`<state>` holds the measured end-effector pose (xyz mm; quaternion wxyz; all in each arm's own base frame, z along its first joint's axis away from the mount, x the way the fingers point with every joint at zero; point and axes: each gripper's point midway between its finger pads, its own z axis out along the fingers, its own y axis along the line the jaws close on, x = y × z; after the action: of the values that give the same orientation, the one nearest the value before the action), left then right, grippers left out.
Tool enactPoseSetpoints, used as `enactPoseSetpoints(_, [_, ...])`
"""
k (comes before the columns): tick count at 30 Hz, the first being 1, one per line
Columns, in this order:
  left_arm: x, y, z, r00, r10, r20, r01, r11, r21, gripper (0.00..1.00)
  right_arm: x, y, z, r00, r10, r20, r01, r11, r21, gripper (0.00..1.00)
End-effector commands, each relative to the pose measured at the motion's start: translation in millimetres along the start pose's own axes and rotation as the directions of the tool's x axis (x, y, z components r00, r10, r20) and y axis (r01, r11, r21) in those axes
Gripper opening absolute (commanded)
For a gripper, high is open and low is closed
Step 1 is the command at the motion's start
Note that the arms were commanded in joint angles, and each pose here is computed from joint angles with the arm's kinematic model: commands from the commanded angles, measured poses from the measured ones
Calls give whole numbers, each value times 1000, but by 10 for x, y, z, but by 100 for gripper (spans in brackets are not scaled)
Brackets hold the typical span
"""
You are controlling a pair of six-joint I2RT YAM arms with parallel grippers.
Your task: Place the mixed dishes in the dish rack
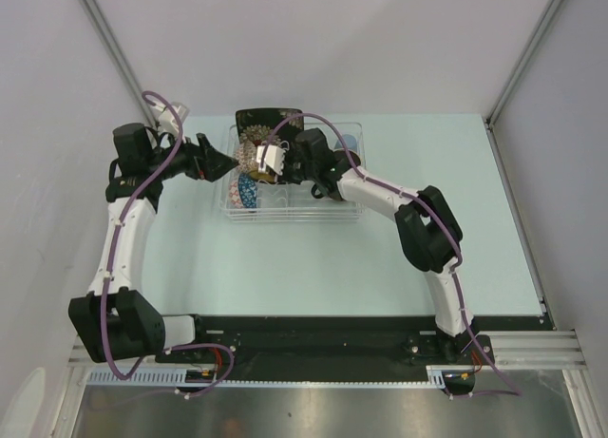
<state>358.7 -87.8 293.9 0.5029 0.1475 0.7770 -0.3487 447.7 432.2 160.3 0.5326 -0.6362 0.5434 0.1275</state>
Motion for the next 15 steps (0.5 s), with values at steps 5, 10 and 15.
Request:
enactPoseSetpoints(5, [-85,-26,-14,999,31,17,-31,999,22,100,-147,-92,72,996,40,79,-43,998,41,0])
enactPoseSetpoints(10, [-89,-26,-9,999,30,18,-31,999,25,100,-112,-81,108,993,87,78,-91,994,54,0])
enactPoseSetpoints(15, [-104,-28,-14,999,33,23,-34,999,26,100,-19,-44,124,991,122,61,-126,990,63,9])
